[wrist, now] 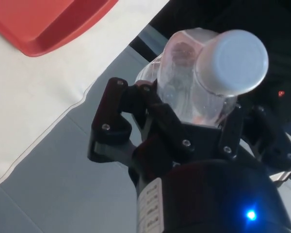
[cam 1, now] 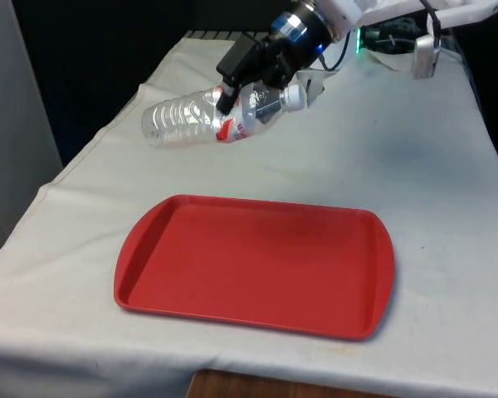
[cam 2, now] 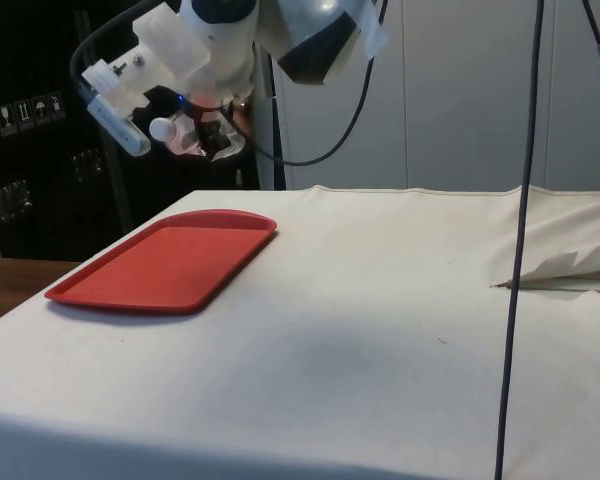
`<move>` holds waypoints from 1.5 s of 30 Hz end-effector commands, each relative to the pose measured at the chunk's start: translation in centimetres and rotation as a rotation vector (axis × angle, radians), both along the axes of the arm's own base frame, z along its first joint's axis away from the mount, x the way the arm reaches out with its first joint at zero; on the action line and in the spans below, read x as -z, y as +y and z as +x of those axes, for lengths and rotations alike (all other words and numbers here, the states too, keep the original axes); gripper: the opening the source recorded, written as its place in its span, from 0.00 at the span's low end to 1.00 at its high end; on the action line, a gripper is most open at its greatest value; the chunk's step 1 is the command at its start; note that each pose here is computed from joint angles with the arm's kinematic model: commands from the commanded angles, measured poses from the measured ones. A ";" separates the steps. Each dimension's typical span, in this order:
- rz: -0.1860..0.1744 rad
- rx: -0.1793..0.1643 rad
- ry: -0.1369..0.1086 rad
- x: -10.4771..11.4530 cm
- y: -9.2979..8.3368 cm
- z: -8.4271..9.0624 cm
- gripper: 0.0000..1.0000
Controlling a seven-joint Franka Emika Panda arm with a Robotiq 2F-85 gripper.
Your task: Place the bottle upright on the tray.
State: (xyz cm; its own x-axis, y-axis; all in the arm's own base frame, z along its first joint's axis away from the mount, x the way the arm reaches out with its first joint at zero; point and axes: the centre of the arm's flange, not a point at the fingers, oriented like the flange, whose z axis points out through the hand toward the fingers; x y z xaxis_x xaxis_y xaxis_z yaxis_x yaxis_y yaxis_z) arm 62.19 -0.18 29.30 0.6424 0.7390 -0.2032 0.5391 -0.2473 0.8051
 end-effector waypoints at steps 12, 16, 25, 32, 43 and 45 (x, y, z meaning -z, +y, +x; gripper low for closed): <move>0.064 0.019 -0.091 -0.4 0.2 0.1 0.14; 0.087 0.032 -0.123 -0.4 0.4 0.1 0.14; 0.121 0.067 -0.153 -0.1 0.5 0.0 0.14; 0.178 0.076 -0.221 -0.5 0.7 0.0 0.14; 0.238 0.108 -0.276 -0.5 0.9 -0.1 0.14; 0.255 0.116 -0.293 -0.5 1.0 -0.1 0.14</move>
State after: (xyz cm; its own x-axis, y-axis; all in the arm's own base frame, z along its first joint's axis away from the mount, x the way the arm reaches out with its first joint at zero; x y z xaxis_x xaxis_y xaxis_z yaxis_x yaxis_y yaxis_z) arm 62.08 0.76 29.39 0.7391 0.6525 0.1673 0.2568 -0.5025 0.8256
